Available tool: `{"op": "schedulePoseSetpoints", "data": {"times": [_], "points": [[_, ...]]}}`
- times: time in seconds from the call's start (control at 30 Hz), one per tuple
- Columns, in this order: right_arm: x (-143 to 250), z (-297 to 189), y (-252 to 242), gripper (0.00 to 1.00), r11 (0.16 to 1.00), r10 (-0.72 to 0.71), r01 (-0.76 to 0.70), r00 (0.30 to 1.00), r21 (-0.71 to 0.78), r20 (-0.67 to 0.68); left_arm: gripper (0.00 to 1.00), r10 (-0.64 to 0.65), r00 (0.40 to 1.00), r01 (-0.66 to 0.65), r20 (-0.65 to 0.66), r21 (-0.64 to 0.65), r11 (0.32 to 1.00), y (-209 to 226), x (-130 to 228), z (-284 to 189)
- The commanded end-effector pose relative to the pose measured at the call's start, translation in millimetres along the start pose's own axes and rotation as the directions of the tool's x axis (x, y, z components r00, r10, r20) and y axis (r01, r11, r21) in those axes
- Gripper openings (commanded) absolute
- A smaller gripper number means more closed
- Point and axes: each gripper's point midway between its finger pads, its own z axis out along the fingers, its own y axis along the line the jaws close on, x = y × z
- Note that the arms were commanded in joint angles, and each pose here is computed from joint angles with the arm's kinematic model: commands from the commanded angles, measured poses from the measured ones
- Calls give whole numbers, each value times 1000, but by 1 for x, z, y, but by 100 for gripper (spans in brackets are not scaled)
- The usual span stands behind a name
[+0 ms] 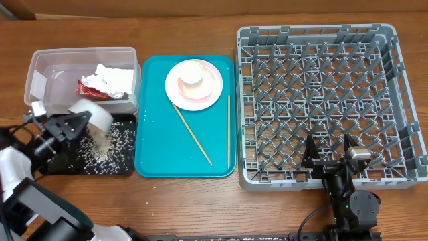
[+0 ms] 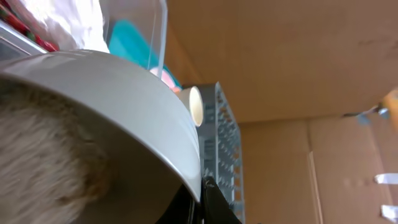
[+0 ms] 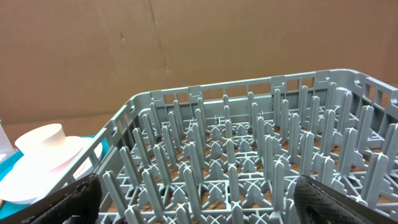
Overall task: Sort waste into correct bins and load items into the dishwasher
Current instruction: 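Lift the bowl over the black tray and tip out the rice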
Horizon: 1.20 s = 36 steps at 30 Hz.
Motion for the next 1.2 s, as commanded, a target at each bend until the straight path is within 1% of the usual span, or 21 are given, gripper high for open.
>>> {"op": "schedulePoseSetpoints", "data": {"times": [0.0,0.13,0.2,0.3,0.37,0.43,0.57,0.73,0.83,0.93,1.03,1.1,1.17], "points": [[1,0,-1,100,1000,-3,3,1000,-1,6,4,37,998,-42,53,90,995,-15,-1,-12],[1,0,-1,100,1000,-3,3,1000,-1,6,4,32,997,-38,66,86,996,-9,0,-15],[1,0,-1,100,1000,-3,3,1000,-1,6,4,66,995,-72,72,82,994,-8,-2,-15],[1,0,-1,100,1000,-3,3,1000,-1,6,4,68,995,-75,74,88,993,-9,-3,-15],[1,0,-1,100,1000,-3,3,1000,-1,6,4,64,995,-76,81,146,986,-19,-1,-16],[1,0,-1,100,1000,-3,3,1000,-1,6,4,117,988,-134,101,190,973,-28,-2,-18],[1,0,-1,100,1000,-3,3,1000,-1,6,4,102,990,-119,96,199,973,-29,-1,-17],[1,0,-1,100,1000,-3,3,1000,-1,6,4,138,986,-154,91,198,968,-30,1,-13],[1,0,-1,100,1000,-3,3,1000,-1,6,4,66,995,-81,77,206,975,-31,6,-13],[1,0,-1,100,1000,-4,4,1000,-1,6,4,105,992,-116,73,167,979,-25,7,-12],[1,0,-1,100,1000,-3,3,1000,-1,6,4,53,996,-65,67,181,981,-27,9,-12],[1,0,-1,100,1000,-3,3,1000,-1,6,4,59,996,-71,70,188,980,-28,8,-13],[1,0,-1,100,1000,-3,3,1000,-1,6,4,65,996,-74,63,162,984,-24,9,-12]]}}
